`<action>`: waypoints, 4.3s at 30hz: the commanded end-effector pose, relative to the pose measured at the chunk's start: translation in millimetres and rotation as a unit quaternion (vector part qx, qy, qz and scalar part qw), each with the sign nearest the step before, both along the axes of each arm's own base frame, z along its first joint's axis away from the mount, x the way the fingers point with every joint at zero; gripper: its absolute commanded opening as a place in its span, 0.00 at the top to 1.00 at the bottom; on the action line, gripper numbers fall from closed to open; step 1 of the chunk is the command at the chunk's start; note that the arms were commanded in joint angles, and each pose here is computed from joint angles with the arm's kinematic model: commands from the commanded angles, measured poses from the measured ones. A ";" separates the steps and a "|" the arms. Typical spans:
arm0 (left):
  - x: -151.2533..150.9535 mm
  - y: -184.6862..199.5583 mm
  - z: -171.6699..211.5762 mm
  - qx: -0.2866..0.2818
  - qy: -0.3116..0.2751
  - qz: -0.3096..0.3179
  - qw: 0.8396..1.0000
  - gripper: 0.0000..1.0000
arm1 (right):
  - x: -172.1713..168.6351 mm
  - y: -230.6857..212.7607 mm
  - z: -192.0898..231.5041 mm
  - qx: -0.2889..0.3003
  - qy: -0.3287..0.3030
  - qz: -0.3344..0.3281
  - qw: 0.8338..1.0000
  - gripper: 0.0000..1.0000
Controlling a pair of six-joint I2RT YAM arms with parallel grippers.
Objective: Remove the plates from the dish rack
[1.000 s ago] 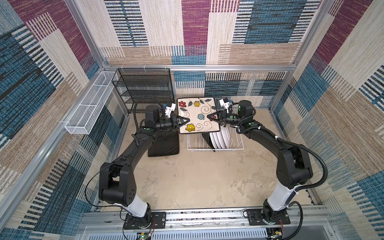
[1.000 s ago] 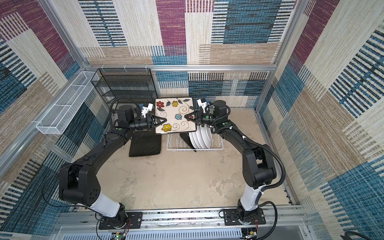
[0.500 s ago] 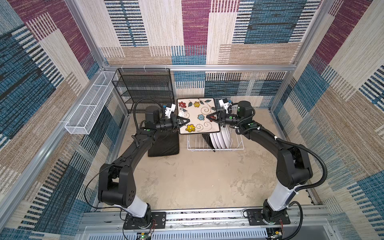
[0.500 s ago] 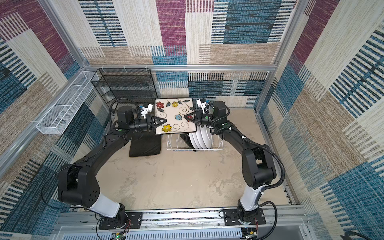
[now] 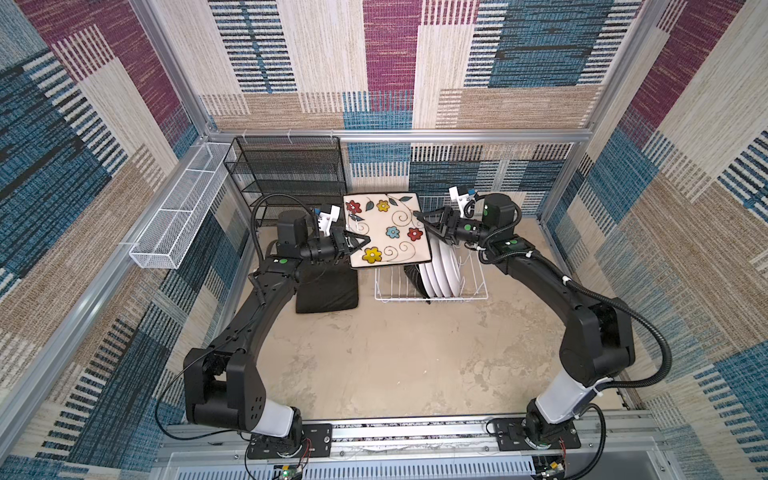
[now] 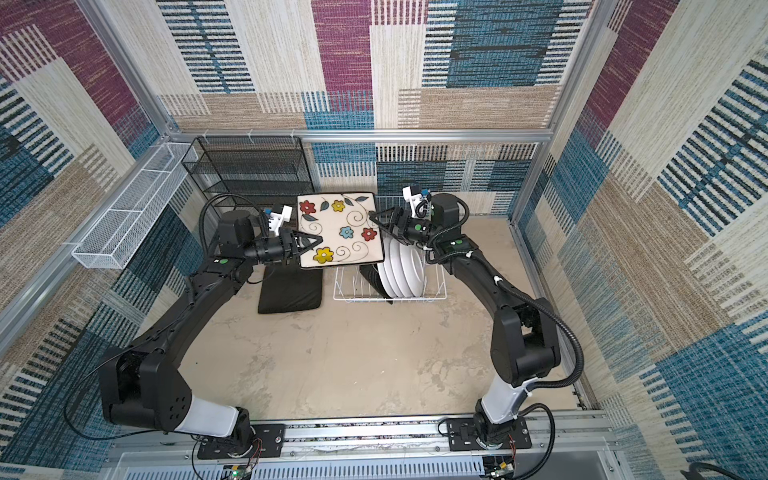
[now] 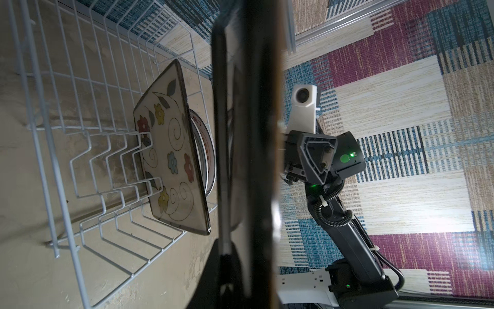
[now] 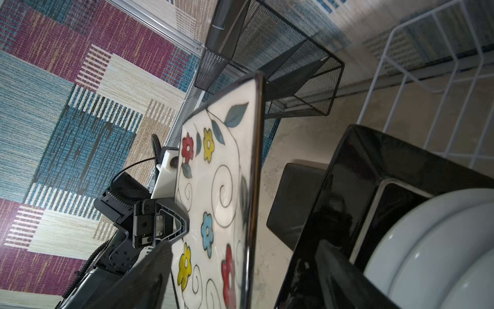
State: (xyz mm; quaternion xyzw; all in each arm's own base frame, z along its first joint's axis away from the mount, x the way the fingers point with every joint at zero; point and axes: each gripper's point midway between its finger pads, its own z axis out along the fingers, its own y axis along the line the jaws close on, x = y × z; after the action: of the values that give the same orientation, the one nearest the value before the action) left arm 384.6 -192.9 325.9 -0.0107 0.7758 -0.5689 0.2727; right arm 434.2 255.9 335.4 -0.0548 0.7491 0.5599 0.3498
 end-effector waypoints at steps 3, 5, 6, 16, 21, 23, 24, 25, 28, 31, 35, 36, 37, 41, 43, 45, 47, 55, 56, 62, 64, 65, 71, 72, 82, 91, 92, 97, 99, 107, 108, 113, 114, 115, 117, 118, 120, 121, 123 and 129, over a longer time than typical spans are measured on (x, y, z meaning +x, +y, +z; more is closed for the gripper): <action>-12.5 7.9 36.3 0.035 -0.089 -0.012 0.995 1.00 | -1.5 -21.4 15.7 -0.070 -0.086 -0.061 0.992 0.01; -15.5 16.3 37.7 0.057 -0.091 -0.002 0.994 1.00 | -7.6 -26.2 27.4 -0.085 -0.124 -0.067 0.986 0.01; -17.3 20.7 38.2 0.066 -0.090 0.002 0.994 1.00 | -11.3 -28.0 33.7 -0.092 -0.142 -0.068 0.983 0.01; -29.6 69.2 34.8 0.174 -0.077 0.053 0.980 1.00 | -40.9 -20.6 40.3 -0.210 -0.265 -0.051 0.940 0.01; -33.4 95.5 31.3 0.221 -0.069 0.074 0.970 1.00 | -55.3 -9.2 27.8 -0.259 -0.299 -0.042 0.917 0.01; -35.4 106.2 29.6 0.238 -0.067 0.082 0.966 1.00 | -61.0 -7.3 24.8 -0.264 -0.310 -0.035 0.913 0.01; -36.1 112.0 28.4 0.245 -0.066 0.087 0.963 1.00 | -63.8 -5.9 23.5 -0.267 -0.314 -0.031 0.910 0.01; -36.1 117.1 26.2 0.250 -0.063 0.092 0.962 1.00 | -66.3 -4.8 22.2 -0.270 -0.317 -0.027 0.909 0.01; -36.1 130.1 17.1 0.264 -0.049 0.101 0.958 1.00 | -70.9 -1.3 13.4 -0.282 -0.315 -0.019 0.906 0.01; -33.0 137.1 2.3 0.275 -0.034 0.101 0.955 1.00 | -75.1 1.3 3.6 -0.294 -0.314 -0.013 0.903 0.01; -24.8 141.3 -20.9 0.282 -0.011 0.091 0.955 1.00 | -73.3 -3.3 -3.1 -0.316 -0.314 -0.023 0.895 0.01; -22.8 142.5 -26.9 0.283 -0.004 0.088 0.955 1.00 | -72.9 -4.9 -3.2 -0.319 -0.314 -0.025 0.894 0.01; -20.9 143.4 -31.3 0.285 0.000 0.086 0.955 1.00 | -73.5 -5.5 -2.1 -0.320 -0.315 -0.026 0.893 0.01; -13.2 148.4 -48.7 0.291 0.017 0.079 0.953 1.00 | -75.9 -5.7 -3.0 -0.319 -0.315 -0.024 0.894 0.01; -9.2 150.1 -56.3 0.292 0.023 0.075 0.953 1.00 | -76.4 -5.3 -5.5 -0.318 -0.312 -0.023 0.895 0.01; -5.3 151.2 -63.2 0.289 0.029 0.070 0.954 1.00 | -77.1 -4.8 -7.3 -0.317 -0.310 -0.021 0.896 0.01; -1.3 151.4 -72.1 0.283 0.037 0.064 0.956 1.00 | -77.6 -3.8 -9.8 -0.317 -0.308 -0.016 0.897 0.01; 12.4 156.9 -106.1 0.268 0.059 0.045 0.961 1.00 | -78.2 -6.2 -12.6 -0.321 -0.302 -0.020 0.897 0.01; 14.7 159.1 -111.3 0.265 0.064 0.044 0.961 1.00 | -78.5 -6.4 -13.6 -0.321 -0.300 -0.020 0.898 0.01; 27.0 163.3 -128.7 0.238 0.077 0.030 0.968 1.00 | -79.1 -7.4 -18.5 -0.321 -0.291 -0.020 0.901 0.01; 29.2 162.6 -134.5 0.234 0.078 0.022 0.969 1.00 | -78.4 -7.6 -18.2 -0.322 -0.291 -0.021 0.901 0.01; 29.5 162.6 -137.4 0.231 0.079 0.019 0.969 1.00 | -78.4 -7.2 -19.1 -0.323 -0.290 -0.020 0.901 0.01; 34.0 166.5 -153.0 0.200 0.088 0.012 0.976 1.00 | -75.0 -6.1 -22.0 -0.327 -0.284 -0.018 0.901 0.01; 34.6 167.5 -156.0 0.194 0.092 0.013 0.977 1.00 | -74.4 -5.8 -22.9 -0.327 -0.282 -0.018 0.902 0.01; 33.7 176.0 -178.5 0.164 0.112 0.008 0.980 1.00 | -71.0 -5.2 -23.9 -0.325 -0.273 -0.024 0.905 0.01; 34.1 179.2 -195.6 0.152 0.136 0.004 0.979 1.00 | -70.7 -2.6 -24.3 -0.318 -0.270 -0.022 0.908 0.01; 33.3 179.5 -198.6 0.154 0.140 0.003 0.978 1.00 | -70.9 -2.6 -25.3 -0.319 -0.269 -0.021 0.909 0.01; 31.3 183.6 -211.4 0.163 0.160 0.002 0.974 1.00 | -71.9 -2.1 -25.4 -0.320 -0.271 -0.020 0.908 0.01; 30.7 185.3 -215.4 0.167 0.167 0.002 0.972 1.00 | -72.3 -3.0 -25.0 -0.321 -0.271 -0.021 0.907 0.01; 26.0 194.4 -232.4 0.190 0.196 0.005 0.962 0.99 | -74.1 -4.2 -25.6 -0.322 -0.271 -0.022 0.907 0.01; 25.3 195.9 -234.5 0.191 0.200 0.006 0.961 0.98 | -74.2 -4.4 -24.9 -0.322 -0.272 -0.022 0.906 0.01; 23.1 201.5 -243.7 0.202 0.216 0.008 0.955 0.90 | -75.1 -4.9 -23.8 -0.322 -0.273 -0.023 0.906 0.01; 22.5 202.4 -245.8 0.204 0.220 0.008 0.954 0.89 | -75.4 -5.0 -23.4 -0.322 -0.274 -0.024 0.906 0.01; 22.2 203.7 -247.1 0.206 0.222 0.009 0.953 0.88 | -75.3 -5.3 -23.2 -0.322 -0.274 -0.024 0.906 0.01; 21.1 205.8 -250.5 0.210 0.228 0.010 0.951 0.84 | -75.7 -5.8 -22.5 -0.322 -0.274 -0.025 0.906 0.01; 20.6 207.2 -252.2 0.213 0.231 0.011 0.949 0.83 | -76.1 -5.9 -22.6 -0.322 -0.274 -0.025 0.906 0.01; 20.6 209.9 -255.4 0.220 0.236 0.013 0.947 0.80 | -76.2 -6.3 -22.8 -0.322 -0.274 -0.026 0.906 0.01; 19.8 210.8 -257.2 0.222 0.239 0.013 0.945 0.80 | -76.5 -5.9 -22.4 -0.321 -0.274 -0.025 0.906 0.01; 18.7 213.5 -261.4 0.226 0.247 0.013 0.942 0.78 | -76.5 -6.6 -22.8 -0.323 -0.273 -0.026 0.906 0.01; 18.5 216.8 -266.5 0.226 0.256 0.015 0.940 0.74 | -76.7 -7.7 -21.7 -0.323 -0.274 -0.028 0.905 0.01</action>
State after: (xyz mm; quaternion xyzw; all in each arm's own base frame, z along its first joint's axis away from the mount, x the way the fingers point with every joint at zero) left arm 412.8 15.1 70.3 -0.0958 0.9126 -0.3858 0.0958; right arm 355.8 250.5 310.1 -0.3006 0.7663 0.2452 0.5122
